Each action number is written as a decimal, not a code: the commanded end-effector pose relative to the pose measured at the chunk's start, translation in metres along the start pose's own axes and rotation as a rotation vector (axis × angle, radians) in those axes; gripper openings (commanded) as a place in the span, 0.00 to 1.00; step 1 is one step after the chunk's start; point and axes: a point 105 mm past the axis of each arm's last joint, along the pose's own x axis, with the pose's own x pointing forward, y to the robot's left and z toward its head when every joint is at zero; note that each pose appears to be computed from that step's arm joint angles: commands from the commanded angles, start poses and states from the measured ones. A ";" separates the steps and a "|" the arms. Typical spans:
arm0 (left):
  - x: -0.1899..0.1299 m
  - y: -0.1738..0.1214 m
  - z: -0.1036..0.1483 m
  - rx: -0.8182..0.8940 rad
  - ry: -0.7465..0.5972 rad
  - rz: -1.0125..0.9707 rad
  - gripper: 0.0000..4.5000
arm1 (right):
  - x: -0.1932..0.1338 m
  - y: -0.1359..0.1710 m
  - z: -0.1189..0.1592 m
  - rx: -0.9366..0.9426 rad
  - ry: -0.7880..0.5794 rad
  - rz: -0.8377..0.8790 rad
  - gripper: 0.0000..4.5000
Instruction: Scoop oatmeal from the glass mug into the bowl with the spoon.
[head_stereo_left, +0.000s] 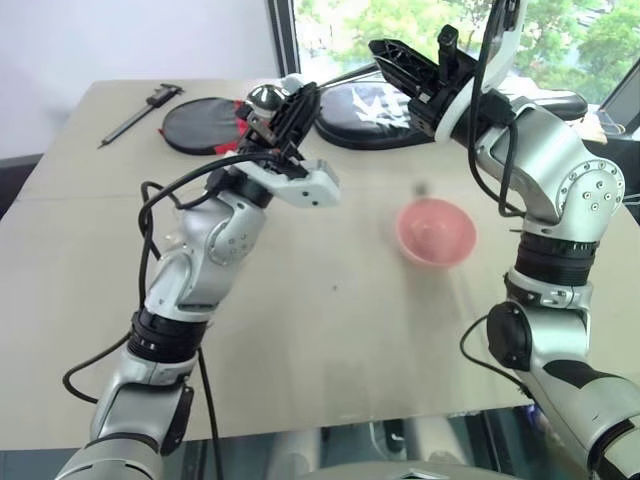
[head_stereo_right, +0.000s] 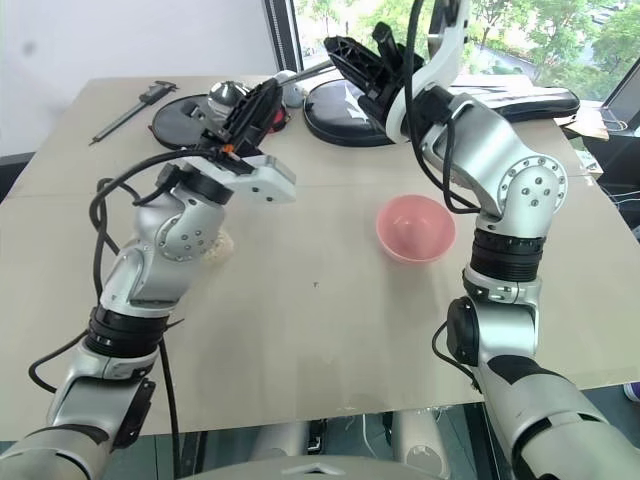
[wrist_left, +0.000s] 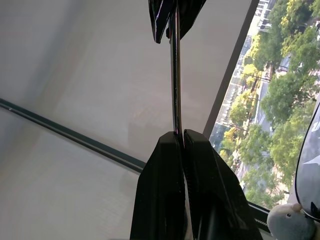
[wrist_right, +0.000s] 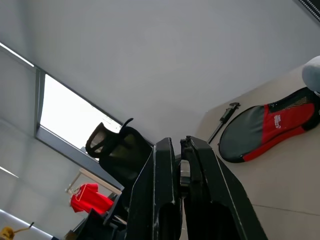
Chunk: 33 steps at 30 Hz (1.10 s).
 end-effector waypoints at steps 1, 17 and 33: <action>0.000 0.007 0.009 0.001 -0.040 0.024 0.17 | -0.002 0.007 0.010 -0.016 -0.045 0.009 0.00; -0.065 0.095 -0.033 -0.443 0.246 0.437 0.41 | -0.032 -0.041 0.053 -0.017 -0.168 -0.172 0.00; -0.235 0.018 -0.055 -0.877 0.846 0.476 0.41 | -0.063 -0.084 0.074 -0.107 -0.203 -0.334 0.00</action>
